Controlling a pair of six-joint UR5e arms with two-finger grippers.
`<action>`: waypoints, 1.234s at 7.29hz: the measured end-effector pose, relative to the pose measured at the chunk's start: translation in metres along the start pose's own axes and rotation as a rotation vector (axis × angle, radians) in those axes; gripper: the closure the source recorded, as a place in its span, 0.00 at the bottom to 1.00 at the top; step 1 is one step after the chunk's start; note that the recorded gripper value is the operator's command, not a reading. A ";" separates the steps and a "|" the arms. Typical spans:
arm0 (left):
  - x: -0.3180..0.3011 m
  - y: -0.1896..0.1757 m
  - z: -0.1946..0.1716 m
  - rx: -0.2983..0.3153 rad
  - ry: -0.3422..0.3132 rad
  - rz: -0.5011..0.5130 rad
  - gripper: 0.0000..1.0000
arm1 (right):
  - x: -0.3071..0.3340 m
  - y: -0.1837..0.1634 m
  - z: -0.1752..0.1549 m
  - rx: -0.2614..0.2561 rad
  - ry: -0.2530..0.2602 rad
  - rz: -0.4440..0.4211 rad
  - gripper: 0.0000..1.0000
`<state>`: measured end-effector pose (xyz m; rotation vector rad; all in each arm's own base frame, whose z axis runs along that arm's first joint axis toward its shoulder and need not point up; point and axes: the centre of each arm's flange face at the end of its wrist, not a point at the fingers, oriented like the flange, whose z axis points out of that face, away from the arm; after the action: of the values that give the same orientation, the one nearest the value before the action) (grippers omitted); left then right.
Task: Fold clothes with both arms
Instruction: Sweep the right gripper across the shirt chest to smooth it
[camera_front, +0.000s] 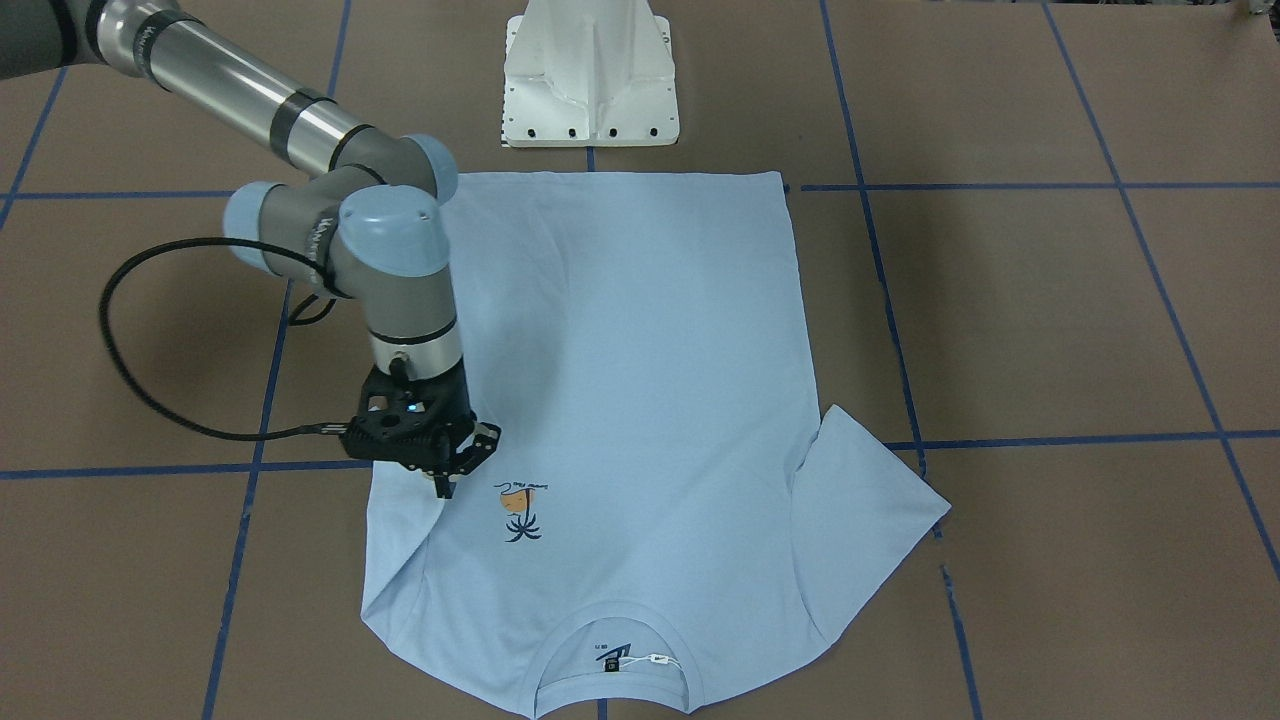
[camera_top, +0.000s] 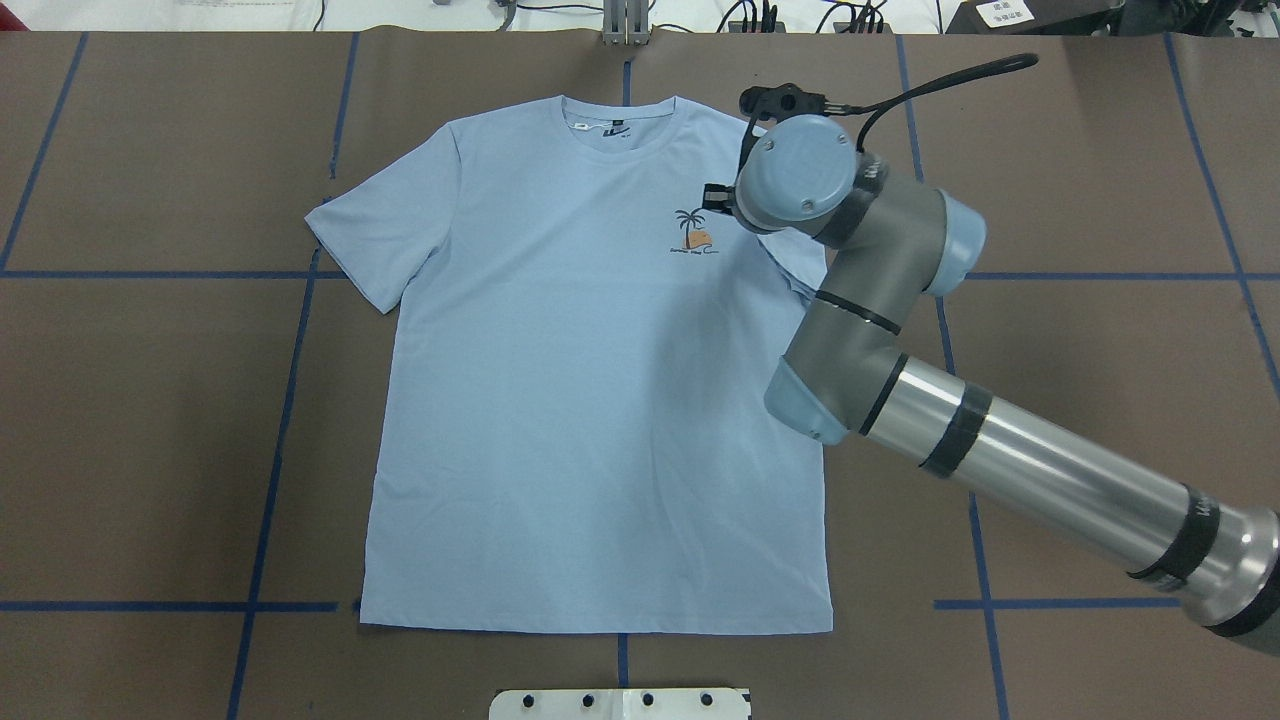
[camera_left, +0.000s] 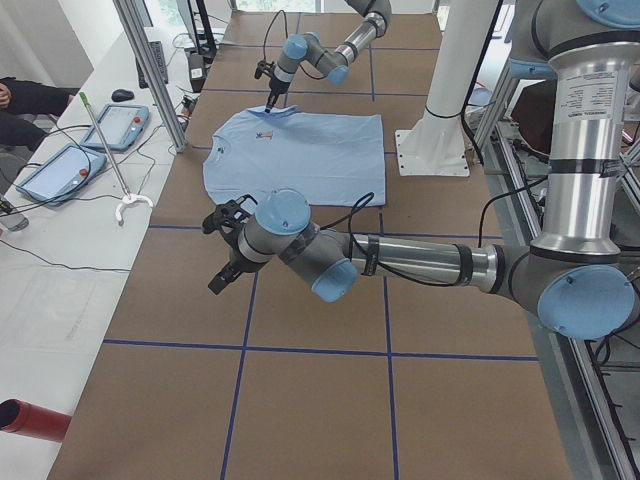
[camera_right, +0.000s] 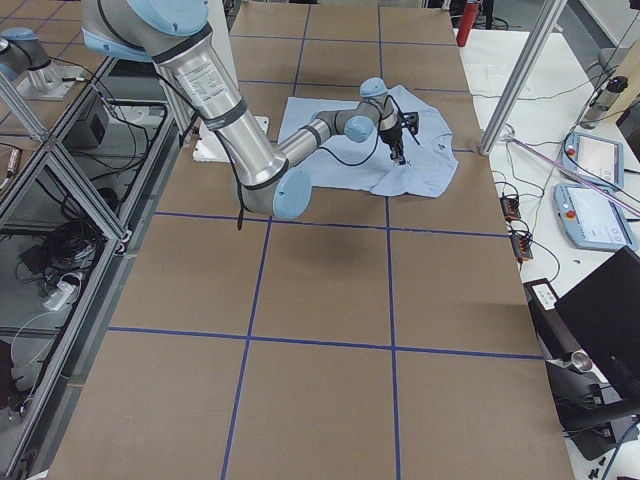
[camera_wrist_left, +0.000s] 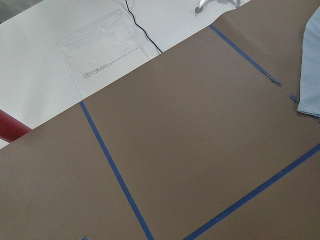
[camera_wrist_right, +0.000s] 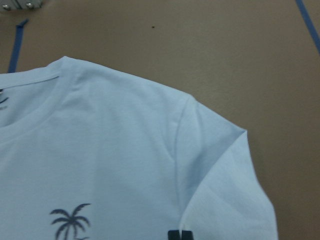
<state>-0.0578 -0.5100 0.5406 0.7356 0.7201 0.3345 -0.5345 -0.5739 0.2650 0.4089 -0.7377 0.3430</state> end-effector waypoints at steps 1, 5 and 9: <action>0.000 0.001 0.000 0.003 0.000 0.002 0.00 | -0.030 0.015 0.004 0.025 0.010 0.021 1.00; 0.001 0.002 -0.001 0.005 0.000 0.001 0.00 | -0.057 0.028 0.019 0.050 0.041 0.010 0.00; 0.033 -0.023 0.023 0.047 0.048 0.076 0.00 | -0.020 -0.070 -0.011 -0.104 -0.014 -0.067 0.00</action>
<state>-0.0172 -0.5205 0.5209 0.8027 0.7485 0.4068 -0.5120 -0.6325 0.2270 0.3373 -0.7505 0.2380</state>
